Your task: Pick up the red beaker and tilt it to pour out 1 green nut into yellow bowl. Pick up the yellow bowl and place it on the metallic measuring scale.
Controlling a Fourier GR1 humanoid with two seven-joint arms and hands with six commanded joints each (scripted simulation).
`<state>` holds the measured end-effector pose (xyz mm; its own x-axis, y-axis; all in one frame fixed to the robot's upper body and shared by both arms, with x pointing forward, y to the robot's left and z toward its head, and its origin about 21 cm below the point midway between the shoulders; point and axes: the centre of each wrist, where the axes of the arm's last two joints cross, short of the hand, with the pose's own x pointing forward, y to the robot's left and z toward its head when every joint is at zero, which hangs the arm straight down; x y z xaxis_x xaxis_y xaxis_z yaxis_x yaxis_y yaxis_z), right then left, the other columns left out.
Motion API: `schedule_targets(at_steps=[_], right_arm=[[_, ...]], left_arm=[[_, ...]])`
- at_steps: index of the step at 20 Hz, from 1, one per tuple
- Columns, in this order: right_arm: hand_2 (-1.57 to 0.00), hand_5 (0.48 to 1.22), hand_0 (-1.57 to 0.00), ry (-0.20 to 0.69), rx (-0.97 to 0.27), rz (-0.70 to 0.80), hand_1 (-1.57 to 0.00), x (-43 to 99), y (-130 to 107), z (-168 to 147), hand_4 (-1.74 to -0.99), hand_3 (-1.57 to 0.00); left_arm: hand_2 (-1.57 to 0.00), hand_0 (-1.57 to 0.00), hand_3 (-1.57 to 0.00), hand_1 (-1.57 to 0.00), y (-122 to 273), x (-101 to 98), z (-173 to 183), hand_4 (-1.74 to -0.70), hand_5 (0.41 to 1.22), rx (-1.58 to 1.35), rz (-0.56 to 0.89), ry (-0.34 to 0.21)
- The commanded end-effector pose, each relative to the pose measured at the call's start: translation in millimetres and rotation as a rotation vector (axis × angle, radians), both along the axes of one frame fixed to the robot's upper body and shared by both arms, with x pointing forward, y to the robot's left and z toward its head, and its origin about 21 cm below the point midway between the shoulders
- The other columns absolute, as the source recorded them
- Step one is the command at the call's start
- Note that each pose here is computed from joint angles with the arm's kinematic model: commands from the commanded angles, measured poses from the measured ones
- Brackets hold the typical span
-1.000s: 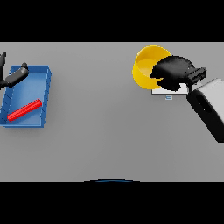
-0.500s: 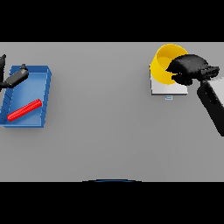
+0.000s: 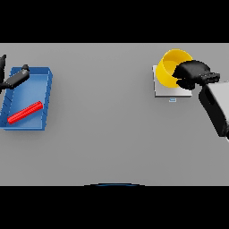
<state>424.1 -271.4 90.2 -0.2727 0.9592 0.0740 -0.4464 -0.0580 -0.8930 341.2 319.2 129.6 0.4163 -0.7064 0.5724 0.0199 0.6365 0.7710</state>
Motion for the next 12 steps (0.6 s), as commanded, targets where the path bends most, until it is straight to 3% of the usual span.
schedule_targets(at_steps=[1, 3, 5, 6, 7, 9, 12], right_arm=[[-1.57, 1.221, -1.57, -0.006, 0.002, 0.01, -1.48, 2.3, -3.8, -0.1, -1.727, -1.51], [-1.57, 1.221, -1.55, 0.012, 0.015, 0.019, -1.42, 3.0, -1.8, -2.6, -1.721, -1.48], [-1.57, 1.221, -1.54, 0.038, 0.028, 0.016, -1.41, 3.6, -0.5, -6.1, -1.728, -1.17], [-1.5, 1.221, -1.54, 0.047, 0.031, 0.001, -1.44, 5.8, 1.8, -4.8, -1.659, -1.02], [-1.35, 1.134, -1.52, 0.054, 0.03, -0.007, -1.35, 6.0, -0.6, -5.4, -1.596, -0.91], [-0.95, 0.983, -0.98, 0.062, 0.04, -0.015, -0.87, 6.0, -2.8, -5.6, -1.504, -0.76], [-0.6, 0.851, -0.5, 0.078, 0.033, -0.024, -0.44, 8.3, -4.7, -5.7, -1.425, -0.64]], left_arm=[[0.0, 0.0, 0.0, 0.0, 0.9, 0.5, -2.1, -0.81, 0.728, 0.002, 0.004, 0.003], [0.0, 0.0, 0.0, 0.0, 1.5, 2.1, -1.8, -0.81, 0.734, -0.002, 0.002, 0.001], [0.0, 0.0, 0.0, 0.0, 3.1, 1.2, -2.0, -0.81, 0.74, 0.0, -0.01, 0.002], [0.0, 0.0, 0.0, 0.0, 0.4, 3.3, -0.9, -0.81, 0.745, -0.001, -0.006, 0.002], [0.0, 0.0, 0.0, 0.0, 2.9, 2.7, 0.7, -0.81, 0.745, -0.003, -0.003, 0.001], [0.0, 0.0, 0.0, 0.0, 2.5, 4.2, -1.9, -0.81, 0.744, 0.0, 0.006, 0.008], [0.0, 0.0, 0.0, 0.0, 1.7, 6.8, -2.7, -0.81, 0.74, 0.001, -0.001, 0.019]])
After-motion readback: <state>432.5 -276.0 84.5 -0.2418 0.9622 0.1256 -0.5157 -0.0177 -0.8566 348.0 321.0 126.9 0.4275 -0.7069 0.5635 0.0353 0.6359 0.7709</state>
